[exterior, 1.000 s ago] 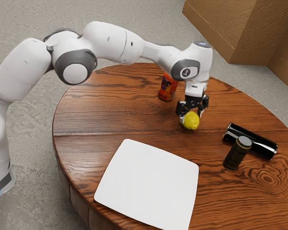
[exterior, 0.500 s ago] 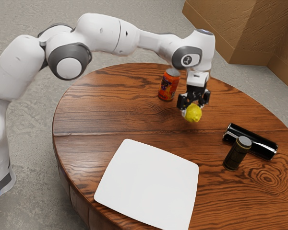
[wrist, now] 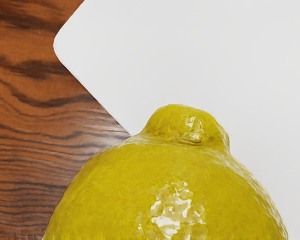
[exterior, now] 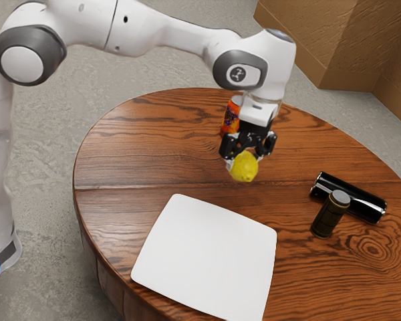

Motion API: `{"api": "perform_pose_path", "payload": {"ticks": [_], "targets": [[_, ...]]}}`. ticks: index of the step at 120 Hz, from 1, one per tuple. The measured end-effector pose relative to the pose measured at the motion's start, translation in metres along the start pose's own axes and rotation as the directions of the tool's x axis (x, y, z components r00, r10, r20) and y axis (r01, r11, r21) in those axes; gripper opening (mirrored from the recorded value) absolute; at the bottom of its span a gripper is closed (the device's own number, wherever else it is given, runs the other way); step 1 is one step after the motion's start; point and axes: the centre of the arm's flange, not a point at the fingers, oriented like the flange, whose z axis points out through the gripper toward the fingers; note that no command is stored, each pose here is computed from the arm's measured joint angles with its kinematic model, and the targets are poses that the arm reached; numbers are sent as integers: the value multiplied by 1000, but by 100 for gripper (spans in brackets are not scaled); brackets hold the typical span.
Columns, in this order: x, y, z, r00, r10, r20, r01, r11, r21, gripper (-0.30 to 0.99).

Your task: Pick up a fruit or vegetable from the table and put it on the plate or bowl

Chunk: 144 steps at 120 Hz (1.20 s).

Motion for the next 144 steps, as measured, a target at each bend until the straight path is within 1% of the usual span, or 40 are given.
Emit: {"api": "perform_pose_path", "payload": {"ticks": [11, 22, 36, 47, 52, 56, 61, 66, 77, 85, 99, 114, 120, 129, 144], "targets": [[-5, 1, -12, 999, -47, 23, 46, 998, 41, 32], [-19, 2, -29, 994, -106, 30, 103, 991, 81, 32], [-20, 19, -61, 988, -148, 37, 141, 979, 147, 32], [-23, 57, -69, 986, -165, 24, 160, 975, 156, 33], [-35, 81, -69, 982, -187, 12, 182, 970, 159, 32], [-40, 102, -71, 979, -206, 15, 200, 964, 175, 32], [-30, 130, -75, 975, -216, 43, 202, 954, 221, 32], [-18, 144, -75, 972, -225, 65, 202, 946, 252, 33], [10, 154, -65, 955, -274, 112, 230, 925, 302, 32], [26, 159, -61, 947, -300, 115, 249, 912, 325, 32], [45, 166, -56, 944, -316, 92, 270, 904, 331, 32], [87, 185, -45, 956, -285, 66, 250, 915, 316, 32], [98, 191, -43, 959, -279, 56, 249, 917, 311, 32], [103, 194, -37, 956, -291, 40, 267, 917, 298, 33], [97, 183, -9, 946, -323, 16, 307, 912, 271, 33]]}}
